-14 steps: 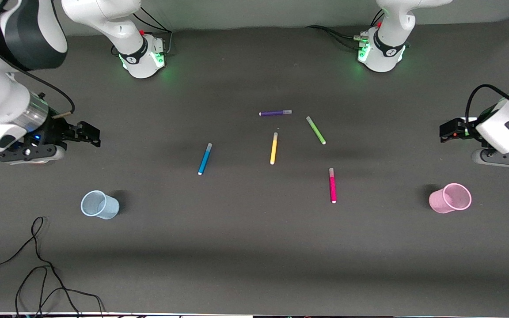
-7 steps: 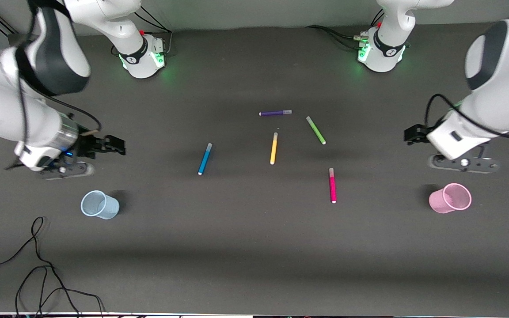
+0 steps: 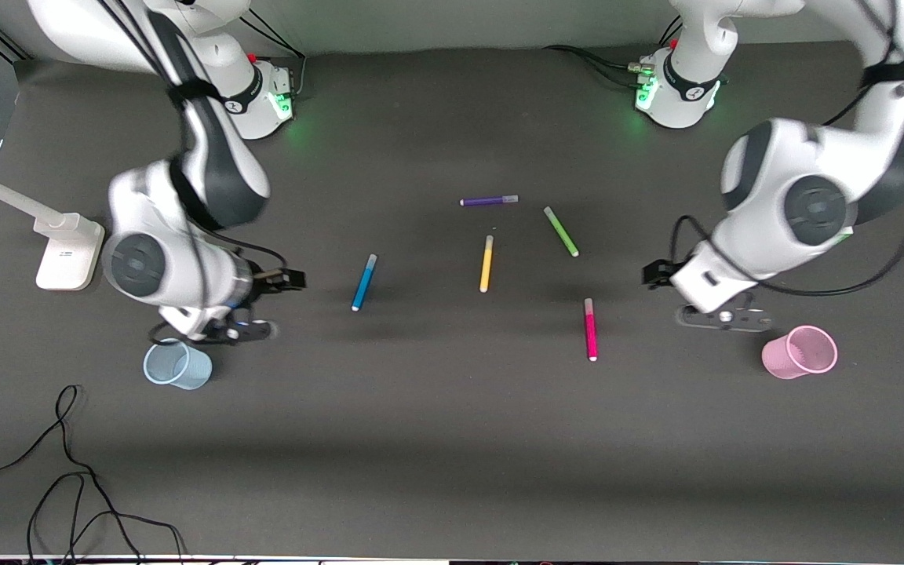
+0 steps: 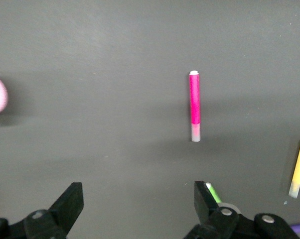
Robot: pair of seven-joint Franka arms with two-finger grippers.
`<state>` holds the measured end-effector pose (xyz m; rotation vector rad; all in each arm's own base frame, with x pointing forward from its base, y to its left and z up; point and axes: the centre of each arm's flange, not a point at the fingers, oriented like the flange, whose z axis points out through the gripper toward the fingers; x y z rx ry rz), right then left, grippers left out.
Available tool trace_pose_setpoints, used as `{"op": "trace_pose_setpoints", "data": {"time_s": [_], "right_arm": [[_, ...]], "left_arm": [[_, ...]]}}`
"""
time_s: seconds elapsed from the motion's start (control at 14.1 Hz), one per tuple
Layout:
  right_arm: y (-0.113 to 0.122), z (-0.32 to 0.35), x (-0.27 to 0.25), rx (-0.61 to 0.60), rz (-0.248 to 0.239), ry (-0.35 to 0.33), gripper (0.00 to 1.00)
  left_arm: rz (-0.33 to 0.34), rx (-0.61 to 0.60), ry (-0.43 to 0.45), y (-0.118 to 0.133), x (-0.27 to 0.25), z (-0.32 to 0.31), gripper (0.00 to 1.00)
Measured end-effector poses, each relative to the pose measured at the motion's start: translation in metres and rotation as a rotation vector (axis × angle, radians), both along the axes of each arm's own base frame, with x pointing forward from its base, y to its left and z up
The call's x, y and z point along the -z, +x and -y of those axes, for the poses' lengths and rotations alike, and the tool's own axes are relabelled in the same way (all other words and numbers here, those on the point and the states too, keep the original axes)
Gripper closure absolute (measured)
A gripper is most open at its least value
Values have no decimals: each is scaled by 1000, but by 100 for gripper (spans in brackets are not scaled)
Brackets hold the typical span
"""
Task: Place pink and blue markers in matching cups
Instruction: 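Reach the right gripper to the blue marker while the left gripper reaches the pink marker, then close the right gripper on the blue marker while the left gripper grasps the pink marker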
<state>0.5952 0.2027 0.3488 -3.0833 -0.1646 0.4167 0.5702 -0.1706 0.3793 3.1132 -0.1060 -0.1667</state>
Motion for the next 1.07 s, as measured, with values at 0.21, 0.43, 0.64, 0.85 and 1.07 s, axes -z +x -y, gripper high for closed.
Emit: {"op": "trace_pose_setpoints", "data": {"time_s": [0.21, 0.43, 0.64, 0.85, 1.07], "right_arm": [[7, -18, 49, 52, -38, 59, 0], [10, -22, 98, 153, -61, 63, 0], [4, -39, 145, 229, -88, 95, 0], [-14, -80, 174, 270, -73, 71, 1], [-23, -99, 183, 275, -63, 54, 4]], "left_arm": [[-10, -1, 1, -4, 39, 32, 1], [-10, 1, -3, -4, 75, 53, 2], [33, -16, -24, -3, 113, 76, 2], [59, -20, -40, -5, 144, 93, 2], [66, -15, -46, -7, 163, 99, 2]]}}
